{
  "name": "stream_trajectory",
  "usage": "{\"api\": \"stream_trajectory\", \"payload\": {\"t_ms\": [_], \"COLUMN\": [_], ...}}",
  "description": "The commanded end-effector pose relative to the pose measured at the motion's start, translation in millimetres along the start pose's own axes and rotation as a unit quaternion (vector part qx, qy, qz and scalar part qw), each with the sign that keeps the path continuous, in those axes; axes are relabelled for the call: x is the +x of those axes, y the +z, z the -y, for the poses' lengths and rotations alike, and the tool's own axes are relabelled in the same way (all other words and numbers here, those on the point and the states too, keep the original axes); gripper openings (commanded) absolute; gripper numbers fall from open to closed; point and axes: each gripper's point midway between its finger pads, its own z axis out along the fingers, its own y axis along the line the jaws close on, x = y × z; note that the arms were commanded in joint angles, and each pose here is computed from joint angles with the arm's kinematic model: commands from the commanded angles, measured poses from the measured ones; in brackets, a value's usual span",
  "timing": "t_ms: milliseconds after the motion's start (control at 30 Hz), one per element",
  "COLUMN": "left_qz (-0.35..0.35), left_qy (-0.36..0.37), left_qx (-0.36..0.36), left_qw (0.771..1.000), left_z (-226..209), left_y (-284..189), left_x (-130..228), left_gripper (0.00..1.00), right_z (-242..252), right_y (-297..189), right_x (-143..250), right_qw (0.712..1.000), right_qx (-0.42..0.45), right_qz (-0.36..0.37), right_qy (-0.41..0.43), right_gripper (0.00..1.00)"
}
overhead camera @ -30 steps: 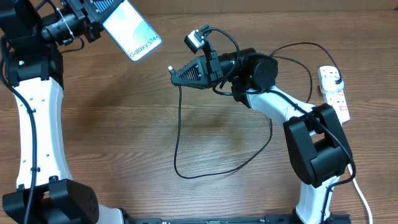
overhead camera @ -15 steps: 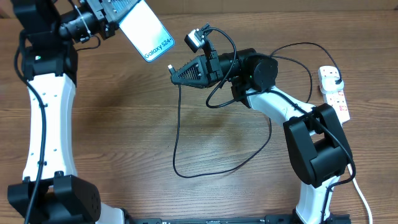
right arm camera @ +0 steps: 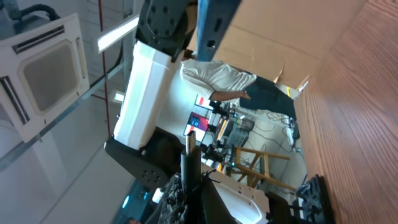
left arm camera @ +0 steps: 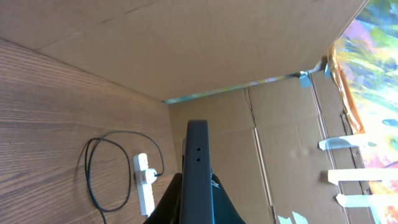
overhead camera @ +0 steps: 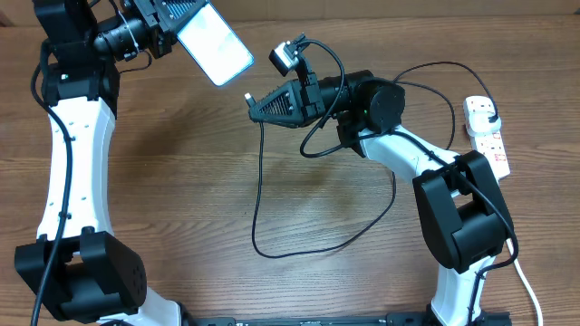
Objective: Plug charger to phone and switch on socket
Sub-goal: 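Bring the phone's bottom edge down toward the raised plug with the left gripper, then push the plug into the phone's bottom port with the right gripper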
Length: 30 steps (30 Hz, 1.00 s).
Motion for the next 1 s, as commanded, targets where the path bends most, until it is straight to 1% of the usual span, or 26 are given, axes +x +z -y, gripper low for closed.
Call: {"api": "stream_trajectory", "payload": {"t_ms": [0, 167, 433, 567, 967], "left_qz": [-0.003, -0.019, -0.045, -0.065, -0.074], "left_qy": [0.019, 0.018, 0.019, -0.010, 0.000], "left_qx": [0.006, 0.014, 0.026, 0.034, 0.039], "left_qw": [1.000, 1.000, 0.998, 0.997, 0.996], "left_z": [8, 11, 17, 20, 21], "left_y": [2, 6, 9, 8, 7], "left_x": [2, 10, 21, 27, 31], "left_gripper": [0.04, 0.04, 0.04, 0.04, 0.04], "right_z": [-11, -14, -14, -13, -13], "right_y": [3, 3, 3, 3, 3], "right_x": [-5, -10, -9, -8, -8], "right_qw": [1.000, 0.999, 0.999, 0.999, 0.999], "right_qx": [-0.023, -0.032, -0.031, -0.029, -0.029], "right_qz": [0.017, 0.031, 0.029, 0.026, 0.025], "right_qy": [0.010, 0.011, 0.011, 0.011, 0.010], "right_gripper": [0.04, 0.04, 0.04, 0.04, 0.04]}}
